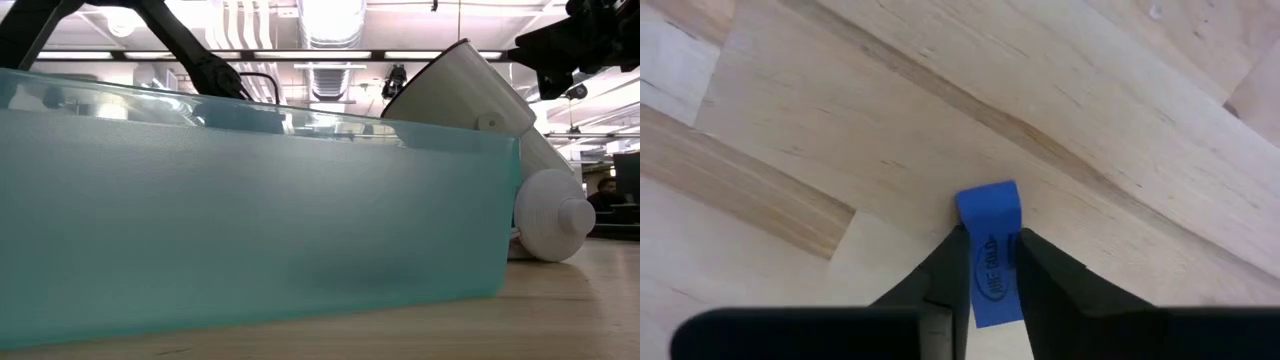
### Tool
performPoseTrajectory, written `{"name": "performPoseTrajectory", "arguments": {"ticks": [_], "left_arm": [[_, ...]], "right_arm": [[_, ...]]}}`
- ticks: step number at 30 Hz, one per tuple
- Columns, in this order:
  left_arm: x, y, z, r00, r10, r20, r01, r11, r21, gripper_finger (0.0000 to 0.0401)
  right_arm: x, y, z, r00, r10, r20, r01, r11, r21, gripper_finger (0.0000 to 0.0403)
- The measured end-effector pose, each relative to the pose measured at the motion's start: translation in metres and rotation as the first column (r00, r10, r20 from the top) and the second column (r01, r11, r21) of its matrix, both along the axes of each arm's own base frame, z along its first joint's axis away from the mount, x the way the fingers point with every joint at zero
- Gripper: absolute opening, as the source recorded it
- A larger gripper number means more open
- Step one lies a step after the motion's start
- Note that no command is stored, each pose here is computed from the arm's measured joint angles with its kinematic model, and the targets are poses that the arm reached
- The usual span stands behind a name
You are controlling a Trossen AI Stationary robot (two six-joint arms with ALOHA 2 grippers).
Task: Pick & Place School Supplies
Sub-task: Put the blue eraser into the green bin
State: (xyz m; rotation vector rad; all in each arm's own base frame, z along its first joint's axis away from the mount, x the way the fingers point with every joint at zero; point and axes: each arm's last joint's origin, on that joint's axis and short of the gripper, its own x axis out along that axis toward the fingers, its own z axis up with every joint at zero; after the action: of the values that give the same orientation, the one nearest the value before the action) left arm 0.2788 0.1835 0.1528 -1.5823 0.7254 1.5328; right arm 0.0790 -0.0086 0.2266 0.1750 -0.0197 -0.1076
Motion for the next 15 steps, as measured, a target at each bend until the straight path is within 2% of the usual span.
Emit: {"name": "performPoseTrajectory", "arguments": {"ticks": [15], "left_arm": [[-0.0017, -0.0008, 0.0072, 0.999, -0.053, 0.003, 0.053, 0.998, 0.033, 0.0071]], "right_arm": [[0.0000, 0.0000, 0.0000, 1.000, 0.000, 0.000, 0.000, 1.000, 0.000, 0.0114]]}}
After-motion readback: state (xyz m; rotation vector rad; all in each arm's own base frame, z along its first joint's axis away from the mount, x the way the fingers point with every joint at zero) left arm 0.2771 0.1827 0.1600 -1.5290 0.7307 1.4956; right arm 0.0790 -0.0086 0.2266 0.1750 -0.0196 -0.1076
